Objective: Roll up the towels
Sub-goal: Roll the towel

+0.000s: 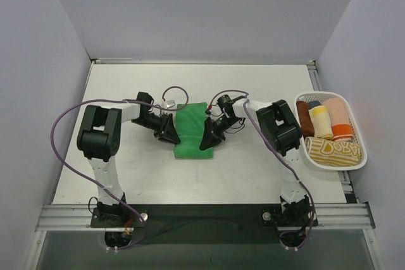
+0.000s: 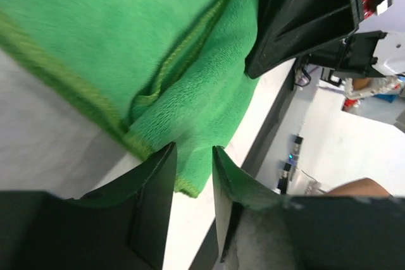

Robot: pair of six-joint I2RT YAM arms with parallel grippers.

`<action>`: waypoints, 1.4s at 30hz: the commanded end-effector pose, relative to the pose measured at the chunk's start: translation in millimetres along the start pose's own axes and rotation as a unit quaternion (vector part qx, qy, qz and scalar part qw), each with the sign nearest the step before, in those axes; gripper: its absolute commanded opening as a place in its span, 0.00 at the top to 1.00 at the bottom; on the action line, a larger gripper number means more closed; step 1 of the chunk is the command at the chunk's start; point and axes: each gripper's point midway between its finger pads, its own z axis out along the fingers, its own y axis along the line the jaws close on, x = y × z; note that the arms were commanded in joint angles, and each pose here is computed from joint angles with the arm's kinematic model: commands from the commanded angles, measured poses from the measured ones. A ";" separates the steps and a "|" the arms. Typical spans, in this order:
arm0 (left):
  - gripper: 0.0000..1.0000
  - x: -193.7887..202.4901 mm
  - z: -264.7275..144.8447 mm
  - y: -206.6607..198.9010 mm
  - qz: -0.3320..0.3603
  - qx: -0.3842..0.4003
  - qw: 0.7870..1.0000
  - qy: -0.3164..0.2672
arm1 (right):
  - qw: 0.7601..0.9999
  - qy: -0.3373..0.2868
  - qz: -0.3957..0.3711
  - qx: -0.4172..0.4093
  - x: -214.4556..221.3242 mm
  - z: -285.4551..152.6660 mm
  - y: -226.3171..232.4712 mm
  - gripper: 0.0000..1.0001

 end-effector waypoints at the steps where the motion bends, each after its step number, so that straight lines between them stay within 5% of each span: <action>1: 0.58 -17.3 -19.4 3.5 0.048 -0.034 0.998 -0.020 | 0.998 0.018 0.052 0.042 11.7 12.0 -31.3 0.89; 6: 0.50 -20.7 -51.4 -49.3 0.196 -0.062 0.977 -0.059 | 0.999 0.008 0.044 0.019 11.9 2.0 -2.4 0.99; 9: 0.44 -11.7 -57.6 -71.3 0.320 -0.120 0.938 -0.056 | 1.000 -0.006 -0.020 -0.008 15.6 -11.6 38.1 0.93; 15: 0.34 14.7 -59.5 -85.7 0.479 -0.206 0.852 -0.038 | 0.987 -0.072 -0.142 0.023 26.9 -48.6 76.7 0.74; 26: 0.29 37.1 -8.4 -84.9 0.699 -0.285 0.655 -0.016 | 0.977 -0.045 -0.199 0.062 23.3 -30.7 53.8 0.78; 36: 0.29 25.6 29.7 -59.7 0.736 -0.324 0.594 -0.003 | 0.987 -0.016 -0.146 0.063 -5.0 3.0 26.3 0.81; 42: 0.30 20.9 39.0 -30.9 0.733 -0.355 0.581 0.016 | 0.995 0.005 -0.083 0.061 -2.4 11.3 -2.1 0.83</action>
